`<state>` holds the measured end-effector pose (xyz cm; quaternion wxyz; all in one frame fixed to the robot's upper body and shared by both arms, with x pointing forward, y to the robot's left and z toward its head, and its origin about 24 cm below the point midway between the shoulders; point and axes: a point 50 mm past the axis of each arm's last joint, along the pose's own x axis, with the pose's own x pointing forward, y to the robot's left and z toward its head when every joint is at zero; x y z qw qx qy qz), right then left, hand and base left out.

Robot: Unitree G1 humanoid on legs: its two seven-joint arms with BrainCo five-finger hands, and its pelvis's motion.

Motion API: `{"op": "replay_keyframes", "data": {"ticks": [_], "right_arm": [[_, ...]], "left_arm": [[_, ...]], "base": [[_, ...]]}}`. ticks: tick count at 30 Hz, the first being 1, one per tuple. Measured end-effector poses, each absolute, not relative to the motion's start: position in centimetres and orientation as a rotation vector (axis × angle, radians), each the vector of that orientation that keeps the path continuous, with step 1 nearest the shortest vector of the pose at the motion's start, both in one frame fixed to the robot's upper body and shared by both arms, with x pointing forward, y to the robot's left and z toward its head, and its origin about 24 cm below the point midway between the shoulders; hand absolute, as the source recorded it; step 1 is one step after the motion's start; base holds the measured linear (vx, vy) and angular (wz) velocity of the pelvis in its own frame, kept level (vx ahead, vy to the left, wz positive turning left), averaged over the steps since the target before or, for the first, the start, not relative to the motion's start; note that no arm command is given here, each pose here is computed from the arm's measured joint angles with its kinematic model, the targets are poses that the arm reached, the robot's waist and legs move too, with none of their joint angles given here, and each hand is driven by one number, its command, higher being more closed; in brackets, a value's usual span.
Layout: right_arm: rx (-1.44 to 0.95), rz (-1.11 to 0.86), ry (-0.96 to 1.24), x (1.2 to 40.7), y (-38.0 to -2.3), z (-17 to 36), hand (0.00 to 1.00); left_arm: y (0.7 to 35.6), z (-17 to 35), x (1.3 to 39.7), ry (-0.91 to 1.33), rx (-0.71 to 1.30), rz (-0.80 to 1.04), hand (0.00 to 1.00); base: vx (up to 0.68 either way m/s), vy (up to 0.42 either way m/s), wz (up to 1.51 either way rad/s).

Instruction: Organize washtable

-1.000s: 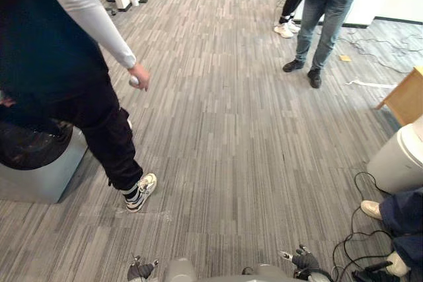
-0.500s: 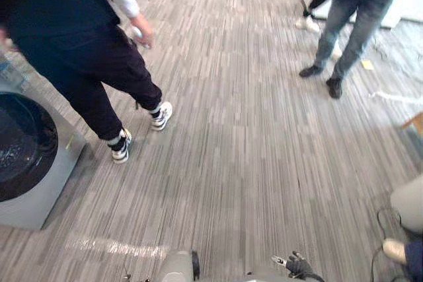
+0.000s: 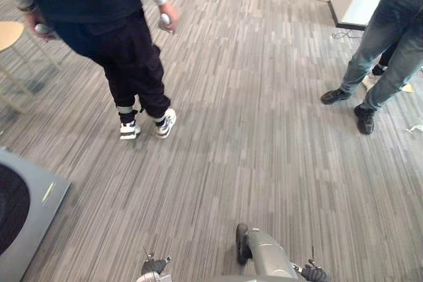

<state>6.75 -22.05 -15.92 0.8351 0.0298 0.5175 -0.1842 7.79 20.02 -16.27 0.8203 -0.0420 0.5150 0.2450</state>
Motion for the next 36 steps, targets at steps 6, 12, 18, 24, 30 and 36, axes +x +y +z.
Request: {"op": "replay_keyframes", "data": {"ticks": [6,12,18,24,30,36], "right_arm": [[0.021,-0.272,1.106,7.6,-20.2,-16.2,0.0],[-0.003,-0.235,1.063,9.7,-20.2,-15.9,0.0],[0.073,-0.261,1.108,8.5,-18.9,-16.5,0.0],[0.099,-0.286,1.084,8.6,-19.6,-16.4,0.0],[0.095,-0.332,1.165,5.6,-20.3,-16.8,0.0],[0.081,-0.389,1.229,3.3,-21.9,-16.9,0.0]], "left_arm": [[23.4,-15.2,8.5,1.033,-0.02,0.572,0.0],[22.4,-16.2,5.4,1.149,0.014,0.517,0.0],[22.9,-16.6,3.6,1.219,0.023,0.526,0.0],[23.2,-16.5,3.8,1.225,0.066,0.489,0.0],[23.1,-16.4,4.8,1.206,0.085,0.463,0.0],[21.2,-16.7,5.5,1.18,-0.058,0.539,0.0]], "base": [[0.62,-0.215,-0.5],[0.51,0.097,-0.48],[0.65,0.174,-0.06],[0.55,0.055,0.11],[0.5,-0.126,0.26],[0.79,-0.242,0.11]]}}
